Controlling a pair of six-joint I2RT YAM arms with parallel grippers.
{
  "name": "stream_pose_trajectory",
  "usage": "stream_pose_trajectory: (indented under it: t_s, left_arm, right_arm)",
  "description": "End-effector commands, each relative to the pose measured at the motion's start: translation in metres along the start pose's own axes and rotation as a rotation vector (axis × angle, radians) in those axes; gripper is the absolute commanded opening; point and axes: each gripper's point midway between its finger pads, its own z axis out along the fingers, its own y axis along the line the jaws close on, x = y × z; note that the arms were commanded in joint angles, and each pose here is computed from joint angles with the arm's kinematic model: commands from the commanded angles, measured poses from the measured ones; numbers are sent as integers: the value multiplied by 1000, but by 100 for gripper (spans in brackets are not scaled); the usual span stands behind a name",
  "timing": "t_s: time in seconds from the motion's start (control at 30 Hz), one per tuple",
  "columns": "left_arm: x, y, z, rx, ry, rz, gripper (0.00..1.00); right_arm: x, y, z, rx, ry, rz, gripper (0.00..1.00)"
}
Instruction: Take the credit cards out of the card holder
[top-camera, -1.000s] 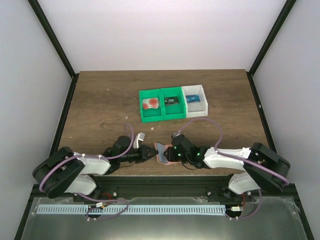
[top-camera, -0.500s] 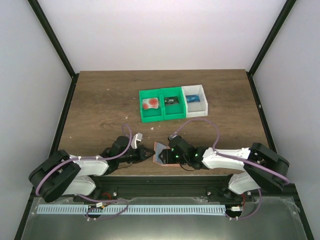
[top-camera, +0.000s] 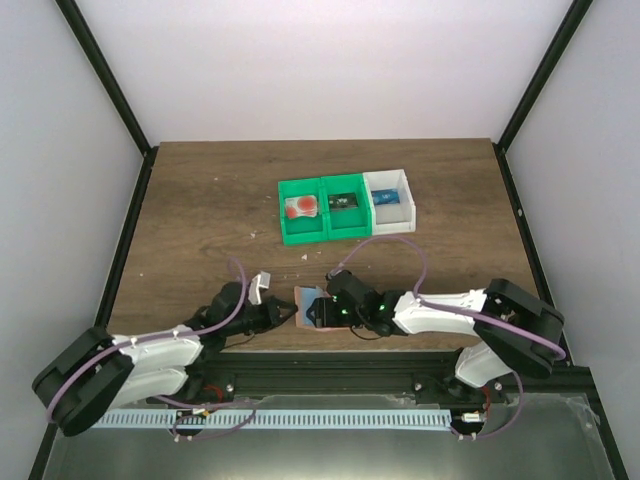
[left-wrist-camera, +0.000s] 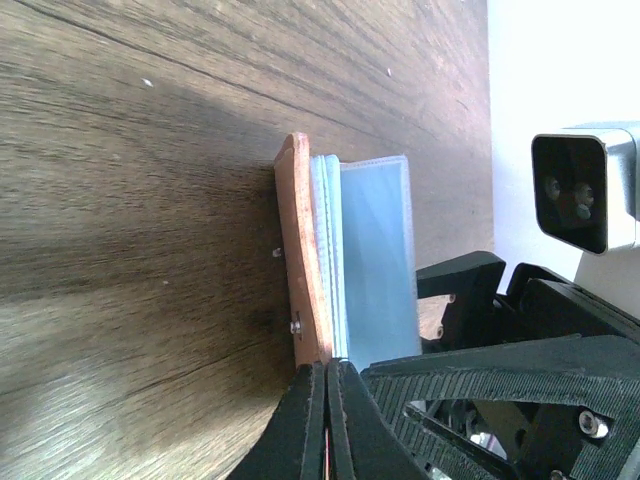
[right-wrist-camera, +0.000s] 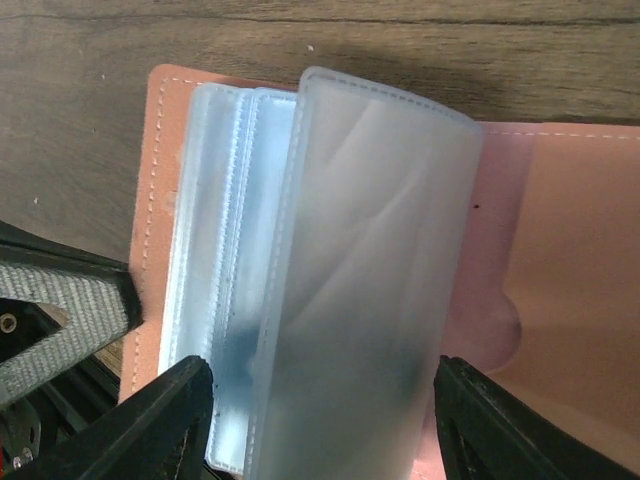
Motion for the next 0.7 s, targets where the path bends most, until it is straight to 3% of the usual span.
stream_pose_trajectory:
  t_s: [0.0, 0.47, 0.67]
  left_arm:
    - [-4, 6, -9, -20, -54, -8, 0]
    - [-2, 20, -11, -77, -55, 19, 0]
    - [-2, 19, -10, -74, -50, 33, 0]
  right_arm:
    - [-8, 15, 2, -24, -13, -5, 62]
    - [-14, -5, -13, 99, -51, -17, 62]
    - [-19, -32, -27, 237, -101, 6, 50]
